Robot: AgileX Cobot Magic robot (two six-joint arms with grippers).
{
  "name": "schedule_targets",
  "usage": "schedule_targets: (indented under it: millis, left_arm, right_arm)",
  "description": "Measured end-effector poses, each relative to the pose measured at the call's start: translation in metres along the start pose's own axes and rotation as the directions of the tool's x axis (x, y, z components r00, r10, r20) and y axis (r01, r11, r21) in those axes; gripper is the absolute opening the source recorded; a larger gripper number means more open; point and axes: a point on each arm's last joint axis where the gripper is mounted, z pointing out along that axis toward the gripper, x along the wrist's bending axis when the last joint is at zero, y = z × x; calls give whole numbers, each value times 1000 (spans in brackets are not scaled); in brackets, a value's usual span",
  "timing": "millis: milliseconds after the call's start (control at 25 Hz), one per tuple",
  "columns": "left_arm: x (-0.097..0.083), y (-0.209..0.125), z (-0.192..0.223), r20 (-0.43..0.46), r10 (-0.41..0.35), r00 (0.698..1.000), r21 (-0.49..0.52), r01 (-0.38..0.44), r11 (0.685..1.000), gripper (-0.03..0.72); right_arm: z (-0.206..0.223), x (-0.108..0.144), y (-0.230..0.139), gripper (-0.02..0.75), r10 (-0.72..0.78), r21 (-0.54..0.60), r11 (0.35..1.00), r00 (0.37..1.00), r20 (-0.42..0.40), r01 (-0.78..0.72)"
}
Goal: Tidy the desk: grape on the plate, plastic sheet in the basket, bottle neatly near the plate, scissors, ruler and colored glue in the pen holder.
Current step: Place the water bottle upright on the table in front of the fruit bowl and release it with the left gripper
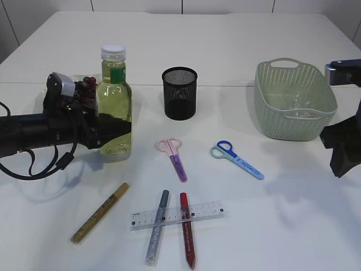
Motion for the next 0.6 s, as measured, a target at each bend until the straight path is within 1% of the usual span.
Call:
schedule_targets:
  millis: [80,200,280,600]
  left_arm:
    - [1,-3,0,-4,6,1000,9,-6,1000,435]
    - [0,-4,2,1,40,999,11,-40,999,435]
    - [-1,-4,3,-1,43,999,9,-43,999,435]
    - [6,-22,7,-35,-11,999,18,11,1000,436]
  right_arm:
    - [0,0,0,477,1,0,1000,1000,-2,-1]
    - [0,0,0,477,2,0,1000,1000,-4,-2]
    - [0,0,0,477,3,1,1000,1000,-5,-3]
    - [0,0,-2,477,4,22,1000,1000,-5,-4]
